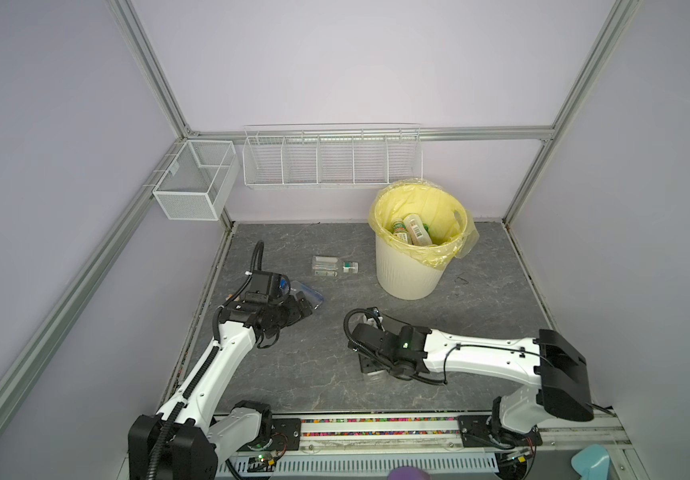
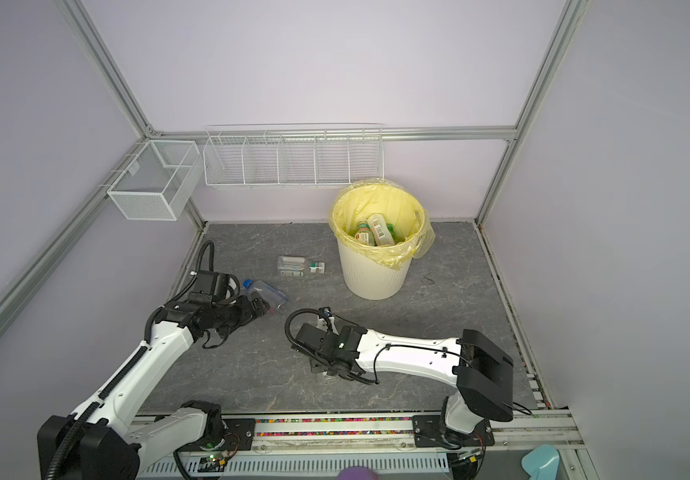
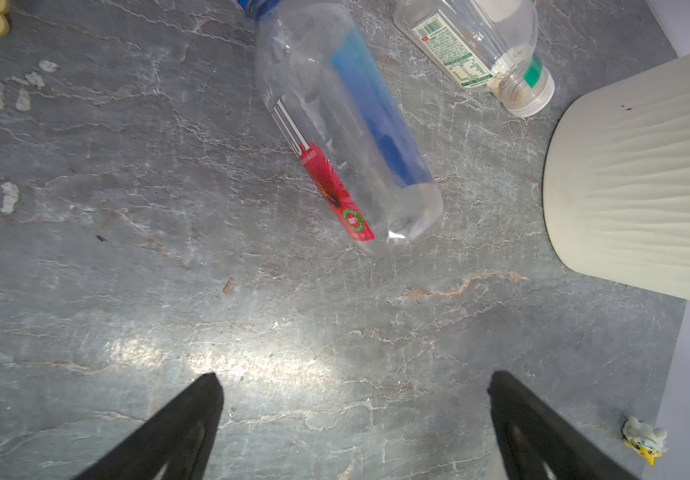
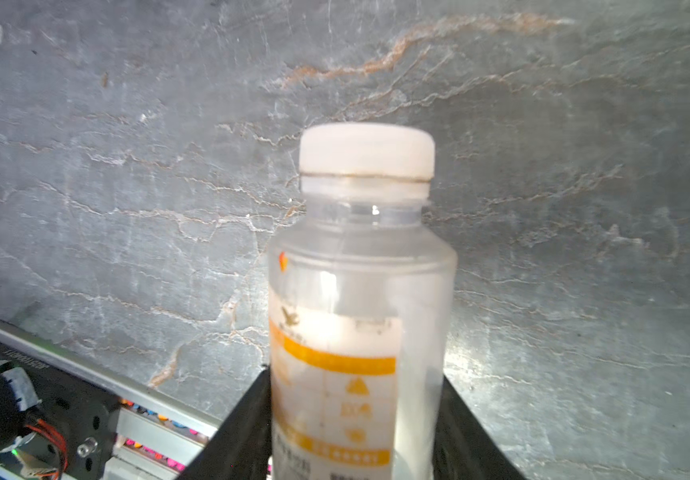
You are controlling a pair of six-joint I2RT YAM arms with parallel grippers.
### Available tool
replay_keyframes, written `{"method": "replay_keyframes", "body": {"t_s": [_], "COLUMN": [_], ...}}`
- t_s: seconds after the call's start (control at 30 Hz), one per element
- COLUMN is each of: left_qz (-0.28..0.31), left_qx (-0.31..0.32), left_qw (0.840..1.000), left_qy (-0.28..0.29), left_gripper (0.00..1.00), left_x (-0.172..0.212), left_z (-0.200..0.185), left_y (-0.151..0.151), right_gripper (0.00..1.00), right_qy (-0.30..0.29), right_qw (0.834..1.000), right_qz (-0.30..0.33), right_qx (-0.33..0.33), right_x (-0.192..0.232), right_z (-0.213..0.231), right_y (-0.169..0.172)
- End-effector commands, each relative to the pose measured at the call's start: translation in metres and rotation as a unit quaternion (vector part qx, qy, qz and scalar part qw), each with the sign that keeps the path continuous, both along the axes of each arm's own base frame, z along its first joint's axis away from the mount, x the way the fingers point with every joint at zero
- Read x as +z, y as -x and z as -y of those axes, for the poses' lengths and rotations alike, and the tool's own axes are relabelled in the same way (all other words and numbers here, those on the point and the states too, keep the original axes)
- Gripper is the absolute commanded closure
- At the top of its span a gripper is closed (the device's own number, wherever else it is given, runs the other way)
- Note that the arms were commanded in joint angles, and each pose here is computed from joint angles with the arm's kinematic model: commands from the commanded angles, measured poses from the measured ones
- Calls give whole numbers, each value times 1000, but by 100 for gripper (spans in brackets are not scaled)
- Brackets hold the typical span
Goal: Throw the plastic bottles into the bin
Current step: 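Lift the tea bottle with the right gripper and draw it back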
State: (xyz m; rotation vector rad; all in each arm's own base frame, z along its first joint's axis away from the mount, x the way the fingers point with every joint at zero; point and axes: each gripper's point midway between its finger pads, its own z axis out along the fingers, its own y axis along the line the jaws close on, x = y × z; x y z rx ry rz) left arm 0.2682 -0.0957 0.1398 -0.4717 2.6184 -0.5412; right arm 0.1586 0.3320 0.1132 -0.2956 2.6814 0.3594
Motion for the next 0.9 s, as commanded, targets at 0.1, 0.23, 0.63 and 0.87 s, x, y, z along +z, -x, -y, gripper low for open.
{"method": "replay_keyframes", "body": {"t_s": [0.1,0.23,0.63,0.87], "left_qz": [-1,-1,-2,2], "left_qx": [1,2,12,9], "left_qw": [1000,1000,999,999], "left_qy": [22,21,32,31], "left_gripper": [0,0,0,0], "left_x": [1,2,-3,0], "left_z": [5,5,5,6], "left_y": [-2,-3,-2,-4], "right_gripper": [44,44,45,44], "right_qy": [-25,-49,-115,-125], "right_qw": [998,996,978,969], "right_qz": [41,65,138,172], "right_qx": [-31,-45,-108,-124], "right_x": [40,66,121,144], "right_z": [33,51,116,148], "right_y": [-8,-16,-29,-27]}}
